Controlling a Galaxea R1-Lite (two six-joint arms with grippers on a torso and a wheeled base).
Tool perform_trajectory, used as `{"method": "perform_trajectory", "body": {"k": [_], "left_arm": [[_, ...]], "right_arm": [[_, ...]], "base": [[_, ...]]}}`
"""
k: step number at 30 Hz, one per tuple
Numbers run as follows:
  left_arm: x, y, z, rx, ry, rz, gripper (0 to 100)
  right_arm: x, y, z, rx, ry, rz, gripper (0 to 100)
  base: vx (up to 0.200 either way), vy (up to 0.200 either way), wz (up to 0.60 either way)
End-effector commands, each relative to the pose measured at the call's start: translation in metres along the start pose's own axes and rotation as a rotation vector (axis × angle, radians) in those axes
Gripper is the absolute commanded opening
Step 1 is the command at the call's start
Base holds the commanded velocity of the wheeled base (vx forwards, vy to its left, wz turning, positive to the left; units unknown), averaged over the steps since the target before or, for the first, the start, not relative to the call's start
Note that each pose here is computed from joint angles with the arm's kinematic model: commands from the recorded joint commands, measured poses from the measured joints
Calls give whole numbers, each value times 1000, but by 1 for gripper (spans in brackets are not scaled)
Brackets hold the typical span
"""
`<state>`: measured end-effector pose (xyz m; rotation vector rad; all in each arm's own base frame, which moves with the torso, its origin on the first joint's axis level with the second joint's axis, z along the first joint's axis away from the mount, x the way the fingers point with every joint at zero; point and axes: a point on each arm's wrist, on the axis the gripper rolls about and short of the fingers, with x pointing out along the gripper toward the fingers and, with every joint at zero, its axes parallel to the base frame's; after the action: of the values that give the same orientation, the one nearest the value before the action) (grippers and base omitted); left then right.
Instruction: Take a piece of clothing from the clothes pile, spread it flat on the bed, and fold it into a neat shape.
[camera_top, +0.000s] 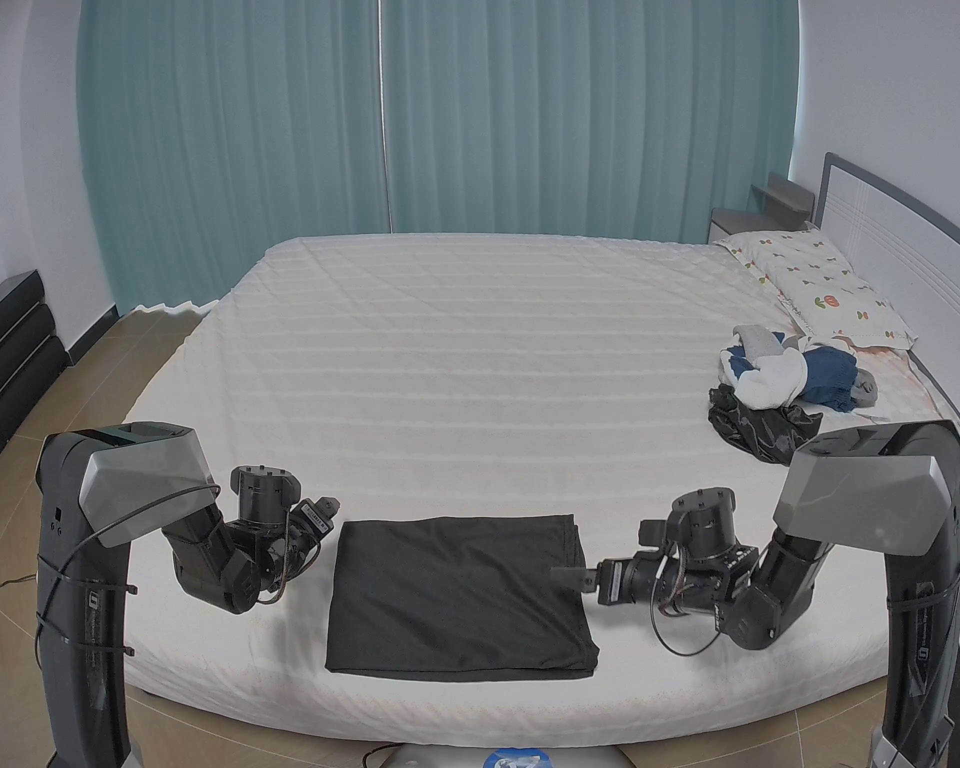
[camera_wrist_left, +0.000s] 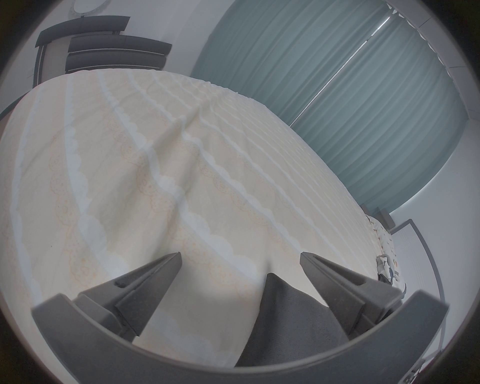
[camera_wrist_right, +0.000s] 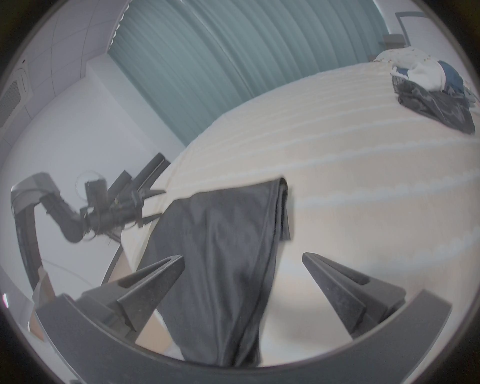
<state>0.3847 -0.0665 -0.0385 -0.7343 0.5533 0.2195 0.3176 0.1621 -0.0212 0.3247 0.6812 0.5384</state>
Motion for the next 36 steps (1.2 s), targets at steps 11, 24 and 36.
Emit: {"method": "perform_trajectory", "body": {"k": [11,24,36], "left_arm": [[0,0,0,2,-1,-1,100],[1,-1,0,3,-4,-3,100],[1,-1,0,3,-4,-3,100]], "right_arm": [[83,-17,41,116,-97,-120,100],[95,-19,49,136,-159,-132,0],[99,-28,54,168,-205,-172,0]], "base": [[0,0,0],[0,0,0],[0,0,0]]}}
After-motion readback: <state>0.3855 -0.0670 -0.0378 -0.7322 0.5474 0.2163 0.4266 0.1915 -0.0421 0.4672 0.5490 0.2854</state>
